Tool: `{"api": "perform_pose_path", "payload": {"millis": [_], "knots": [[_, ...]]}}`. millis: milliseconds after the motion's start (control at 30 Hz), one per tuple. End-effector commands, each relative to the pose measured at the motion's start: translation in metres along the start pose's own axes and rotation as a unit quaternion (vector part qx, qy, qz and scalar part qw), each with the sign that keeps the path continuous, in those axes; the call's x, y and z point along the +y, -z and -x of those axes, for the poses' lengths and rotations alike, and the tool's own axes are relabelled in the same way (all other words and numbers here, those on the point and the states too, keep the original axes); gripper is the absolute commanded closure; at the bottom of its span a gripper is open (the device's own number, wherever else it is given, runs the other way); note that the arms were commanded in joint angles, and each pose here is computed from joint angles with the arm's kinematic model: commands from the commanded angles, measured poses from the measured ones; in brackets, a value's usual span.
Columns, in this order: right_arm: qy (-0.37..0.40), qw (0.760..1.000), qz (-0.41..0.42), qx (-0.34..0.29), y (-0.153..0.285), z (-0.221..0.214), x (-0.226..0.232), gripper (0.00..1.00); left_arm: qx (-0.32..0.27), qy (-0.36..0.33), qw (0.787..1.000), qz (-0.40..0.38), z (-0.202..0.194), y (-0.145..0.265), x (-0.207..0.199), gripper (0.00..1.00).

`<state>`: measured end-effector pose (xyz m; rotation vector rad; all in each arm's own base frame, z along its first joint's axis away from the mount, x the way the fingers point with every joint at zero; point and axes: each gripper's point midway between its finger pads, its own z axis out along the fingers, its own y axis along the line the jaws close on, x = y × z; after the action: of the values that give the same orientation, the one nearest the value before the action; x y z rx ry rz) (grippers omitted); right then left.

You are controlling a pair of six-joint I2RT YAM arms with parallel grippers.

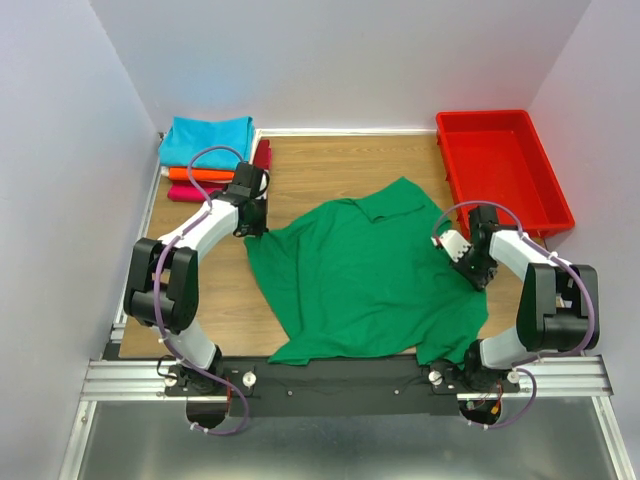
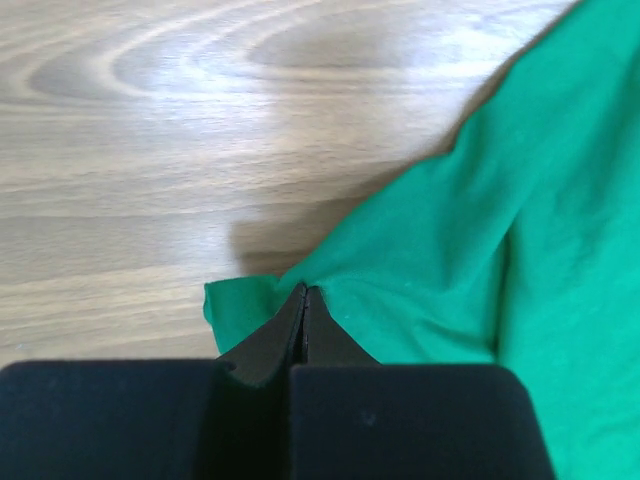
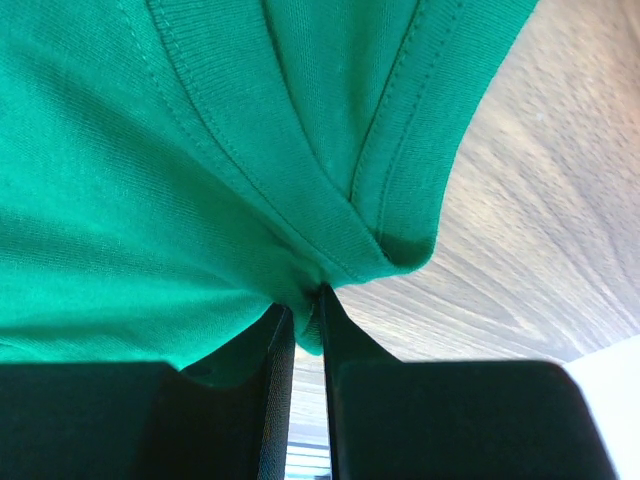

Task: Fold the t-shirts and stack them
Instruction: Flatten the tshirt out

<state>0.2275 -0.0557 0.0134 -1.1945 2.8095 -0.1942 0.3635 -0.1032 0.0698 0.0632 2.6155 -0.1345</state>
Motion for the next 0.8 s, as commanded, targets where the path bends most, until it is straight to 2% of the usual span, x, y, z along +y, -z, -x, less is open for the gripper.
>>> {"api": "perform_pose_path", "payload": {"millis": [0,200,267,300,333,367,467,633,667,733,767], "knots": [[0.006,1.000,-0.022,0.009,-0.005,-0.005,-0.016,0.79,-0.009,-0.002,0.999,0.045,0.009,0.000,0.019,1.00],[-0.001,0.999,-0.033,0.007,-0.001,-0.008,-0.026,0.78,-0.025,0.001,0.999,0.041,0.018,-0.001,0.022,1.00],[0.000,0.999,-0.032,0.009,-0.001,-0.009,-0.025,0.72,-0.050,0.002,0.998,0.038,0.029,0.010,0.021,0.97],[0.001,0.999,-0.033,0.006,0.000,-0.008,-0.026,0.64,-0.063,0.004,0.997,0.038,0.034,0.015,0.020,0.95],[0.001,0.999,-0.033,0.005,0.000,-0.009,-0.025,0.54,-0.077,0.005,0.996,0.039,0.040,0.022,0.021,0.92],[0.002,0.999,-0.034,0.004,0.001,-0.008,-0.025,0.50,-0.104,0.000,0.994,0.034,0.050,0.036,0.019,0.85],[0.000,0.999,-0.037,-0.015,0.008,-0.001,-0.028,0.39,-0.154,-0.005,0.988,0.024,0.062,0.066,0.017,0.75],[-0.004,0.998,-0.021,-0.057,0.025,0.014,-0.025,0.34,-0.231,-0.017,0.972,0.025,0.071,0.108,0.022,0.65],[-0.002,0.998,-0.018,-0.063,0.029,0.017,-0.024,0.34,-0.246,-0.014,0.969,0.033,0.074,0.113,0.026,0.56],[-0.001,0.996,0.006,-0.085,0.034,0.026,-0.018,0.32,-0.254,-0.010,0.966,0.042,0.068,0.115,0.033,0.46],[0.000,0.996,0.013,-0.092,0.037,0.029,-0.017,0.31,-0.272,-0.001,0.961,0.045,0.070,0.123,0.036,0.36]]}}
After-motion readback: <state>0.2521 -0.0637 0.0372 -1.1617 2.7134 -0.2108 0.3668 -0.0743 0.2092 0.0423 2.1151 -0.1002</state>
